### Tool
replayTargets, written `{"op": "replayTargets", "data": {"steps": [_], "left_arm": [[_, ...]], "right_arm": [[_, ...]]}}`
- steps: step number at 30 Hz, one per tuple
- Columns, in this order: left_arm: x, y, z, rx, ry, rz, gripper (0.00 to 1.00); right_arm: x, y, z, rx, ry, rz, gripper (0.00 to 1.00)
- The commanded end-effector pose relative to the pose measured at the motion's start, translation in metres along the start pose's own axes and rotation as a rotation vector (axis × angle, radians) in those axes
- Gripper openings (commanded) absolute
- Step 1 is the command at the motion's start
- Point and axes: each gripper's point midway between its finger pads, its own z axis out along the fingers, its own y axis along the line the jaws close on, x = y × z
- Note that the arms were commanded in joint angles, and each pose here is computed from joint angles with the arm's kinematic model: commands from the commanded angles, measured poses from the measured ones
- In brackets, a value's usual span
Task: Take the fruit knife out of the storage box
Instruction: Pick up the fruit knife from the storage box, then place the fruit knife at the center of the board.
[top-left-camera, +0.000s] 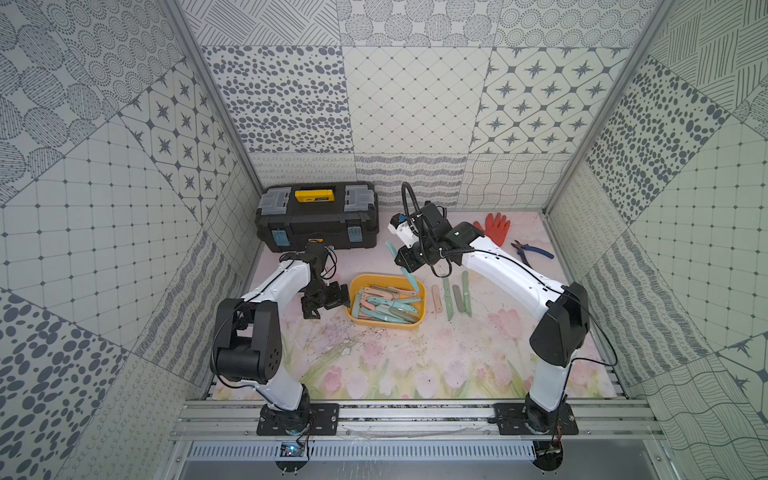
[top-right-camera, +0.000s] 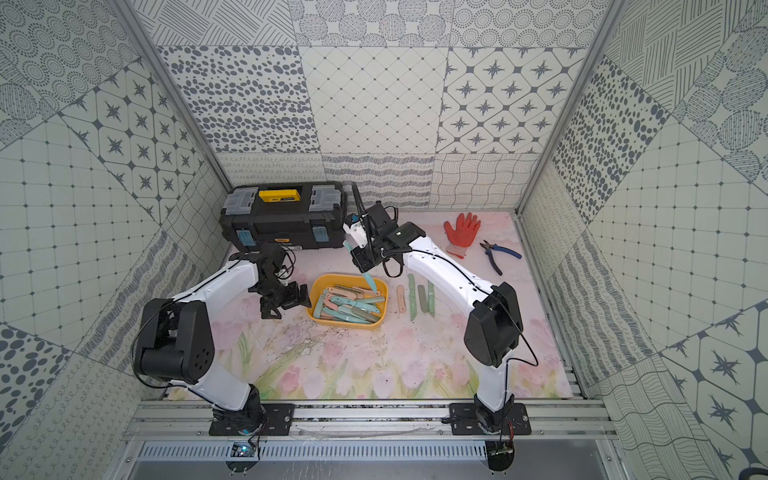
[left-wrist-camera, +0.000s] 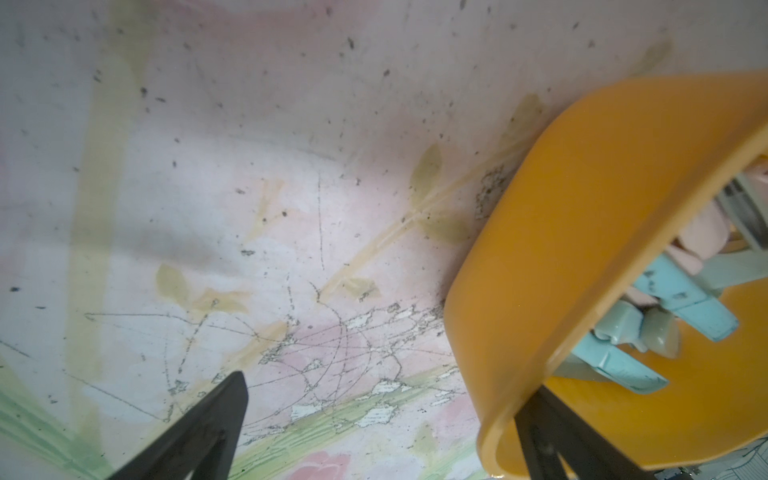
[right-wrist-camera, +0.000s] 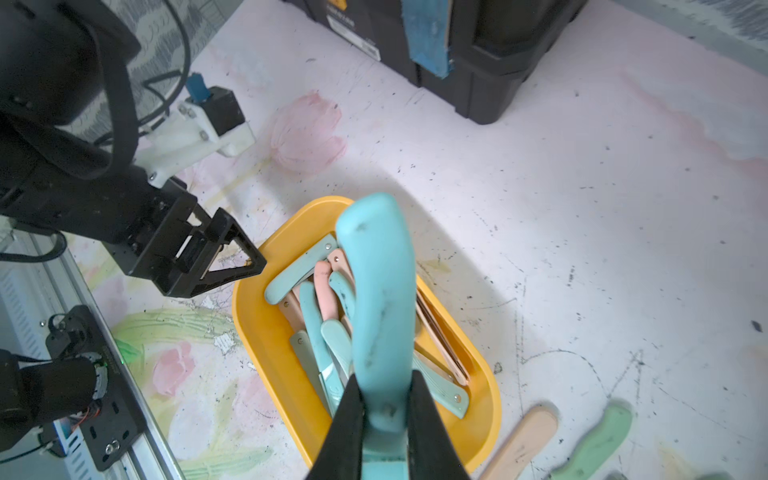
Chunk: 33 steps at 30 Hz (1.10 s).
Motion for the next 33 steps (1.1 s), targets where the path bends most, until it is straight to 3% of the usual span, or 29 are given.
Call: {"op": "replayTargets", "data": {"steps": [1, 9, 18, 33], "left_arm": [[-0.002, 0.004, -0.006, -0.007, -0.012, -0.022, 0.98], [-0.001, 0.004, -0.006, -0.008, -0.012, -0.025, 0.98], [-0.002, 0.002, -0.006, 0.000, -0.012, -0.025, 0.98], [-0.001, 0.004, -0.005, -0.005, -0.007, -0.025, 0.98]], "right_arm": [[0.018, -0.042, -0.014, 0.074, -0.011, 0.145, 0.16], [0.099, -0.141, -0.037, 0.250, 0.021, 0.455, 0.16], [0.182, -0.192, -0.027, 0.390, 0.178, 0.620, 0.16], [0.215, -0.210, 0.018, 0.347, 0.301, 0.661, 0.15]]}}
